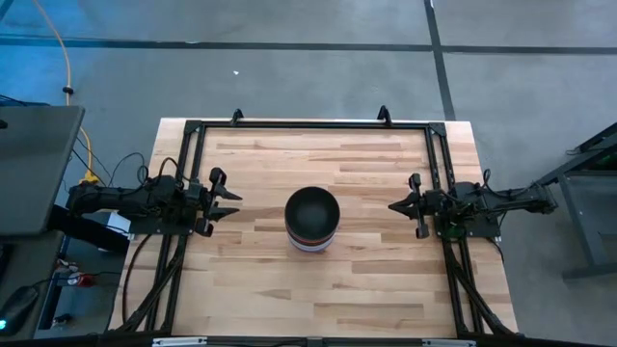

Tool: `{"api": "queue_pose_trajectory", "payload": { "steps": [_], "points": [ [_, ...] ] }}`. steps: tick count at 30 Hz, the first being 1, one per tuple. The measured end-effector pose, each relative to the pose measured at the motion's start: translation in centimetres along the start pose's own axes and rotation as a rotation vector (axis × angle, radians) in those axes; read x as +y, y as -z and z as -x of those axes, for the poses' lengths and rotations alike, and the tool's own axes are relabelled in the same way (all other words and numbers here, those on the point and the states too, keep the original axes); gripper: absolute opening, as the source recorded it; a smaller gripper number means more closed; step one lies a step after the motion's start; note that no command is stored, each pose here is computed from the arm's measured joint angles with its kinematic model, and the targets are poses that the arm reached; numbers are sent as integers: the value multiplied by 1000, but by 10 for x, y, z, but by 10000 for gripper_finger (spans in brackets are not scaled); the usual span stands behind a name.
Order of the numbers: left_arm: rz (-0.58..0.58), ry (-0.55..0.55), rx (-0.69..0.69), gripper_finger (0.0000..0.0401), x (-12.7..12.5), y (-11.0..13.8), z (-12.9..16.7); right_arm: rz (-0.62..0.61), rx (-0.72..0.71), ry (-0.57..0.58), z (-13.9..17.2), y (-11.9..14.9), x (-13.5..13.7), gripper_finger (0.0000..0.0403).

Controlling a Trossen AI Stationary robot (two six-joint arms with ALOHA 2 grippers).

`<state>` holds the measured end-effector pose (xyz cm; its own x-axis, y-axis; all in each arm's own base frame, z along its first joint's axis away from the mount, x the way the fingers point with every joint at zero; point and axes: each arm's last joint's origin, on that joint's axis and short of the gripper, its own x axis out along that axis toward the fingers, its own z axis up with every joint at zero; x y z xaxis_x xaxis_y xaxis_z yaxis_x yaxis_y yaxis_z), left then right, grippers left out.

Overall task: Nest bowls inside each other
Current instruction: Return to Home Position

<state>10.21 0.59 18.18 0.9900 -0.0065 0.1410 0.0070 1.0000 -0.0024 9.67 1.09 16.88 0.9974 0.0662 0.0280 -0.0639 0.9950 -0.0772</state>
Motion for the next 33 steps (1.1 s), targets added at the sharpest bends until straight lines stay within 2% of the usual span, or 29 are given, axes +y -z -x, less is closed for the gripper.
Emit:
{"api": "queue_pose_trajectory", "payload": {
  "steps": [10, 13, 33],
  "points": [
    [0, -2, 0, 136, 0, 0, 0, -18, -1, -20, 0, 0, 1, 0],
    [0, -2, 0, 136, 0, 0, 0, 9, -3, -34, 0, 0, 1, 0],
    [0, -2, 0, 136, 0, 0, 0, 8, 3, -2, 0, 0, 0, 0]
  ]
}}
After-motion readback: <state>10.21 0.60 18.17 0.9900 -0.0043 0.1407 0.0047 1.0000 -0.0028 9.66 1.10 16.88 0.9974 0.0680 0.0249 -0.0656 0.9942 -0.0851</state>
